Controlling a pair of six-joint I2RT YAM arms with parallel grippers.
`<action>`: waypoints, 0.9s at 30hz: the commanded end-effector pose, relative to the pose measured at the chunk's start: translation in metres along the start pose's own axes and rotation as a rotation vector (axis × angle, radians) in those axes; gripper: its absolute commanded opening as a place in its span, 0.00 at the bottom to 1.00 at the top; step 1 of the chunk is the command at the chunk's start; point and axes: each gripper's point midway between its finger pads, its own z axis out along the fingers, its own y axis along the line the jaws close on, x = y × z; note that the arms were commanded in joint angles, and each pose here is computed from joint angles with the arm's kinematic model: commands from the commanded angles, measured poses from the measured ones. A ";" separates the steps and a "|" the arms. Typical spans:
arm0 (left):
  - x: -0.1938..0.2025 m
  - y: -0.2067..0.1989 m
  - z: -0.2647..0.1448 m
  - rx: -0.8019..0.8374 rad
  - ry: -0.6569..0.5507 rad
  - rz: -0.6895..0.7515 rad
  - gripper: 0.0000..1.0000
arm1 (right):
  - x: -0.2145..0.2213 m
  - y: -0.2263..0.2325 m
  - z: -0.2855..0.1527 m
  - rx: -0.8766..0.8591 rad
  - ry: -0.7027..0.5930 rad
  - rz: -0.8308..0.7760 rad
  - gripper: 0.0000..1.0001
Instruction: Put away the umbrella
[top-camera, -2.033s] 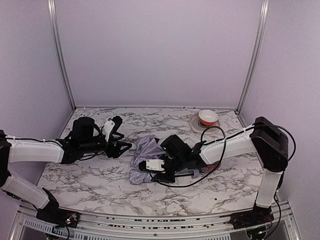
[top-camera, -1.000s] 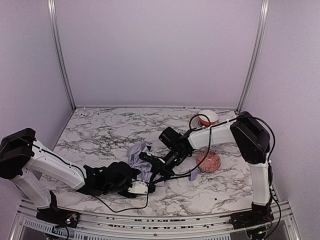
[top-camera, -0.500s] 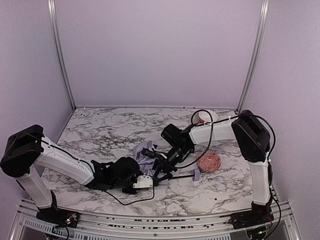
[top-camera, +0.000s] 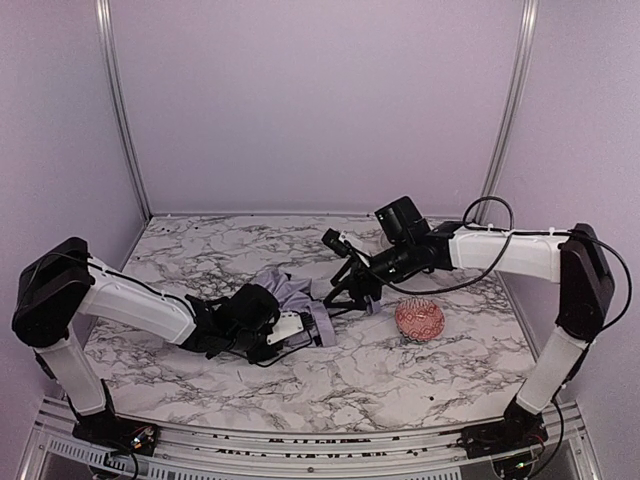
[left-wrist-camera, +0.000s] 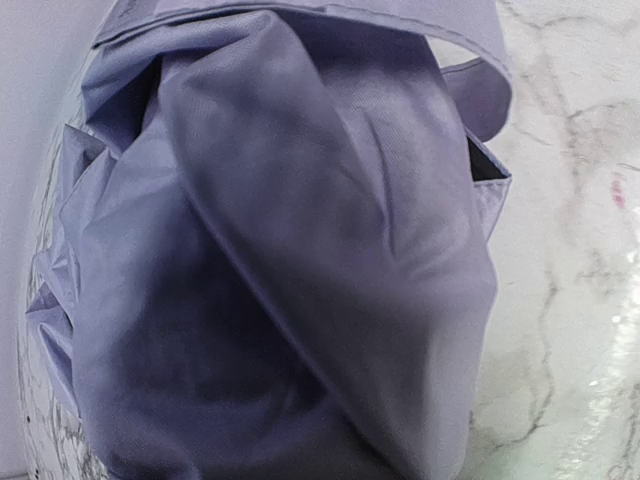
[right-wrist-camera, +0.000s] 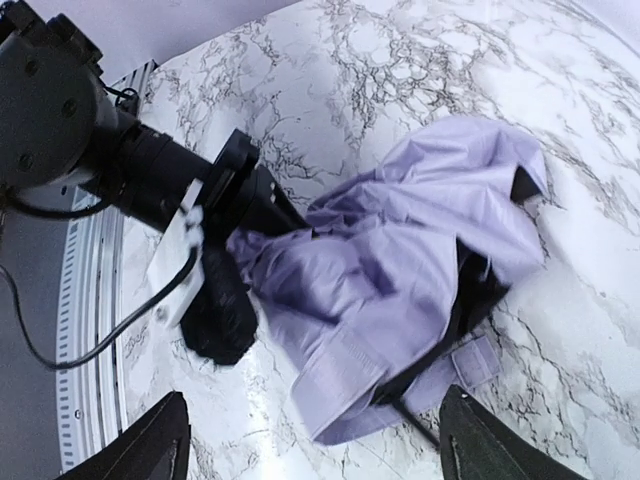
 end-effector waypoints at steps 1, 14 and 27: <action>0.024 0.032 -0.007 -0.082 0.048 -0.242 0.00 | -0.011 -0.010 -0.015 0.139 -0.099 -0.002 0.82; 0.013 0.078 -0.040 -0.290 -0.088 -0.287 0.00 | 0.003 -0.024 0.031 0.101 -0.191 0.061 0.82; 0.007 0.073 -0.040 -0.253 -0.124 -0.316 0.00 | 0.035 -0.027 0.102 0.043 -0.125 0.007 0.42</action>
